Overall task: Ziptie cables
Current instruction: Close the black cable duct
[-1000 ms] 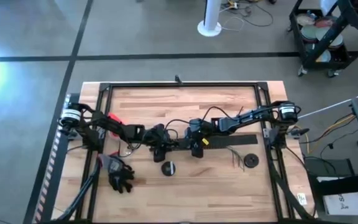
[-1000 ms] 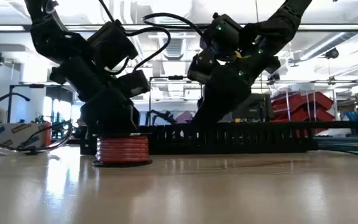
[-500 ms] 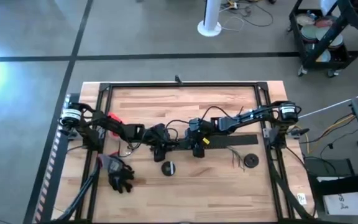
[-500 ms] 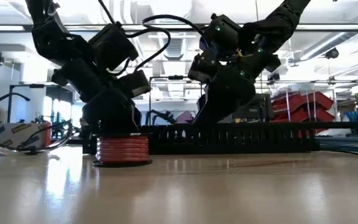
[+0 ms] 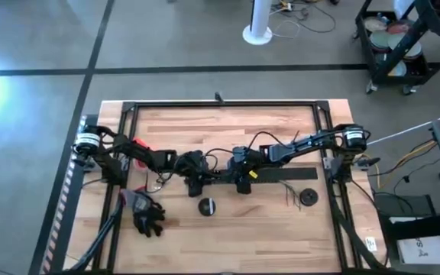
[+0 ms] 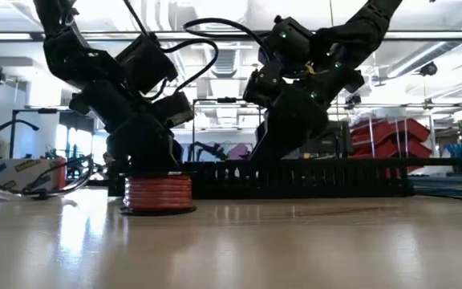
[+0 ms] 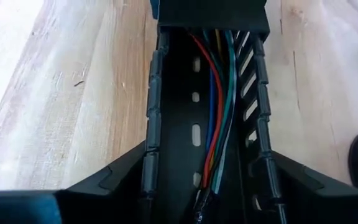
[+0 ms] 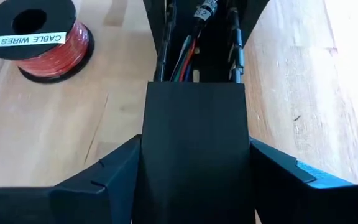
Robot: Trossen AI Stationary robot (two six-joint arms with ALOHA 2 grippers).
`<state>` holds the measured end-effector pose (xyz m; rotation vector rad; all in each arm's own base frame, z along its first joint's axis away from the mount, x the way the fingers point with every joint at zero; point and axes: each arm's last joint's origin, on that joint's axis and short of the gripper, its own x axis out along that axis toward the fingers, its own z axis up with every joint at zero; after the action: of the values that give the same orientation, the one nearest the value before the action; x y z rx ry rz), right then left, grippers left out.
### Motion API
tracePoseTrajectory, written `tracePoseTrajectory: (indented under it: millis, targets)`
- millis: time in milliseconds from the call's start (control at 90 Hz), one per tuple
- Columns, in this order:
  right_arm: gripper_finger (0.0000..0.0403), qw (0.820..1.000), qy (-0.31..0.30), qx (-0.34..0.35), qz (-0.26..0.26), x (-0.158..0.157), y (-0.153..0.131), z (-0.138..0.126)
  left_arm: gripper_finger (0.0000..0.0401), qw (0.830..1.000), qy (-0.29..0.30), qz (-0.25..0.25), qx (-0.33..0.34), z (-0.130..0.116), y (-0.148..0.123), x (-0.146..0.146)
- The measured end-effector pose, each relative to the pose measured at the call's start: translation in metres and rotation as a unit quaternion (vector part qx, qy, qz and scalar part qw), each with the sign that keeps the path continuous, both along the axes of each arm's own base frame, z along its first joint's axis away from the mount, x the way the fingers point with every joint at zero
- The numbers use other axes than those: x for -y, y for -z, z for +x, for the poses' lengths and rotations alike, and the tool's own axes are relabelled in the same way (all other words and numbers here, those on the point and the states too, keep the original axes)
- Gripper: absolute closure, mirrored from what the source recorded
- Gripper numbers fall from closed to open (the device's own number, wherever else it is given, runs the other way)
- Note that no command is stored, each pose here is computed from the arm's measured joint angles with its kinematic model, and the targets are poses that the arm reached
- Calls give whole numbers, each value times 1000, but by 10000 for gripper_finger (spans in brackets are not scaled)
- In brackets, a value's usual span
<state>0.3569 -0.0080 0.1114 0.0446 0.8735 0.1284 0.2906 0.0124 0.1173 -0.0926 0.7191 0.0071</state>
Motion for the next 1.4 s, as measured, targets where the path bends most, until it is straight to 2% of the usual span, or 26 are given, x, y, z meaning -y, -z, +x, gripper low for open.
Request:
tracePoseTrajectory:
  millis: [433,611,833,1100,1400]
  targets:
    - [173,1000,14,19,-4,1,3,25,176,1000,-5,-5,-9,6,3,0]
    - [184,997,58,-12,-41,5,1,23,178,1000,-11,0,5,8,1,0]
    - [174,995,79,-38,-36,7,5,15,179,1000,-9,-3,7,7,1,2]
    - [184,997,71,-27,-17,6,4,17,180,1000,13,-1,4,6,2,10]
    - [178,996,79,-35,-5,8,5,15,180,1000,20,11,2,6,3,14]
